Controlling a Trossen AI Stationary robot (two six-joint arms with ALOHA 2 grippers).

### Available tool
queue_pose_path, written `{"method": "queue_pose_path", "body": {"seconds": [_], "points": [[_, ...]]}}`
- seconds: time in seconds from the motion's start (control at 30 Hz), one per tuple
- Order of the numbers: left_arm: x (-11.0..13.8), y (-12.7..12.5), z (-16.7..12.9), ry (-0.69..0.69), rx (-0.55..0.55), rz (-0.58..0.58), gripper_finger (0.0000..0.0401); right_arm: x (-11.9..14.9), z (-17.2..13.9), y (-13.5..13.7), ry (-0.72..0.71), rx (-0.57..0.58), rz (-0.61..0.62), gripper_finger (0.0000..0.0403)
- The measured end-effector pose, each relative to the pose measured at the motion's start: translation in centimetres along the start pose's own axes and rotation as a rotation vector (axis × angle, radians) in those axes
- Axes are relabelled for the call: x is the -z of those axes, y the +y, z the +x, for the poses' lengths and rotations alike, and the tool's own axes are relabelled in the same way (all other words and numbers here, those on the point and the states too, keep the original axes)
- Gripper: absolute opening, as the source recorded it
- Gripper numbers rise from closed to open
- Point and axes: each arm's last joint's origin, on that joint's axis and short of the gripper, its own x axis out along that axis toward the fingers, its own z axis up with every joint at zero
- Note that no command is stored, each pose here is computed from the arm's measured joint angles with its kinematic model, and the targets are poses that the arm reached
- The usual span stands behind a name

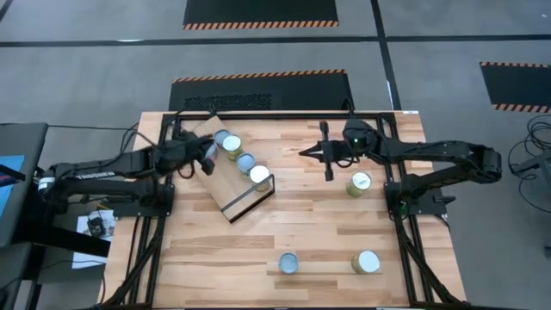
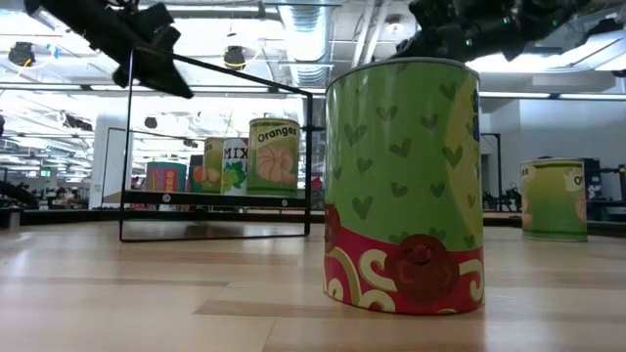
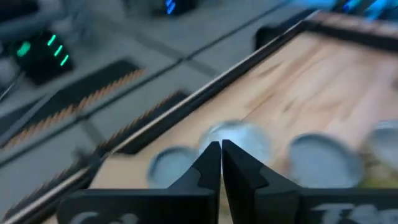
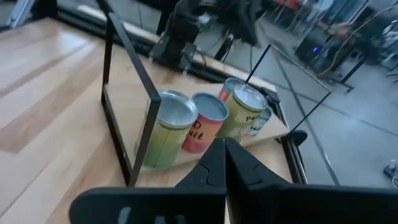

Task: Pick and place cans onto a shelf
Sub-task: Put the canned pears on the shelf

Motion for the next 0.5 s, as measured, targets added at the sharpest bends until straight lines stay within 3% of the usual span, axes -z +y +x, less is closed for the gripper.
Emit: {"method": "queue_pose_path", "body": {"seconds": [0.17,0.3,0.5], "points": [[1.3,-1.6,0.3,-0.219,0.153,0.052,0.0001,1.5,-0.1,1.2,-0.096,0.03,0.061,0.0008],[1.8,-2.4,0.2,-0.378,0.295,0.104,0.0002,1.1,-0.3,1.8,-0.096,0.017,0.138,0.0008],[2.8,-2.8,0.4,-0.409,0.415,0.115,0.0,-1.3,-1.7,3.5,0.198,0.083,0.242,0.0008]]}}
